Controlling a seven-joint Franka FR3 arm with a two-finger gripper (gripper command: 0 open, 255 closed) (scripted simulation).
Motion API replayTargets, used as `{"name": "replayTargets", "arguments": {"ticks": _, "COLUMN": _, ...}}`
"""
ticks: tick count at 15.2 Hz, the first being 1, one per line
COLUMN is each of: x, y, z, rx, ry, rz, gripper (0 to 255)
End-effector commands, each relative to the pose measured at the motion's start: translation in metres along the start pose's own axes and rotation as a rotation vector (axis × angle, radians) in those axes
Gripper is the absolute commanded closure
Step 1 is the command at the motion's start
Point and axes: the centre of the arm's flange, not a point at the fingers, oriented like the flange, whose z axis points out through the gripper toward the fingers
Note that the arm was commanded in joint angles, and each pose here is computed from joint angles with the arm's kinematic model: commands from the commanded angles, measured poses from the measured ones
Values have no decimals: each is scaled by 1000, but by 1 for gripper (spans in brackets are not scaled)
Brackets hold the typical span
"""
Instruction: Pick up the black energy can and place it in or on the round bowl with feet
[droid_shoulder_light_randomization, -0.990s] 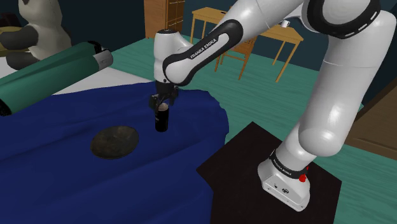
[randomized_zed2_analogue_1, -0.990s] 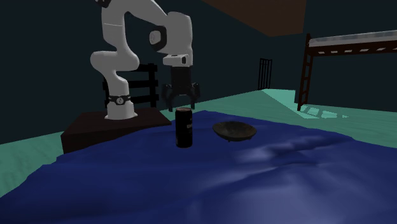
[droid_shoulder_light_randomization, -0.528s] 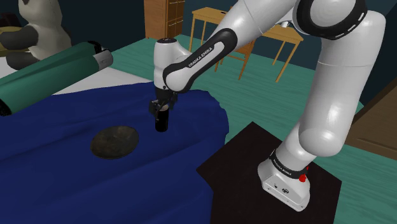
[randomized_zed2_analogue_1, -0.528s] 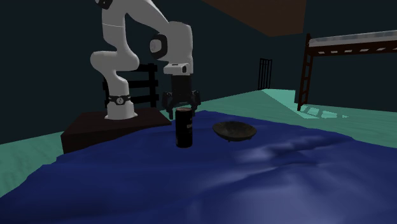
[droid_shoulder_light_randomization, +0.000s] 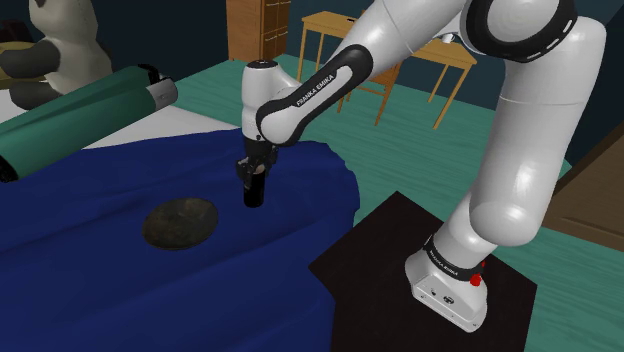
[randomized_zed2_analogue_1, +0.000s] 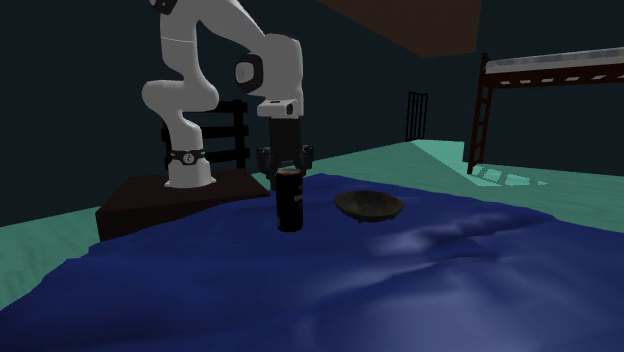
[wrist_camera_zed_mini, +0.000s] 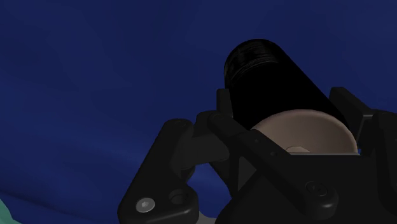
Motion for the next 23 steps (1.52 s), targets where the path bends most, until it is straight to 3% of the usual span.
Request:
{"name": "replayTargets", "arguments": {"ticks": 1, "x": 0, "y": 0, "z": 0, "rx": 0, "ry": 0, "rz": 0, "gripper": 255}}
{"name": "replayTargets", "arguments": {"ticks": 7, "x": 0, "y": 0, "z": 0, "rx": 0, "ry": 0, "rz": 0, "gripper": 255}}
{"name": "replayTargets", "arguments": {"ticks": 23, "x": 1, "y": 0, "z": -84, "rx": 0, "ry": 0, "rz": 0, "gripper": 255}}
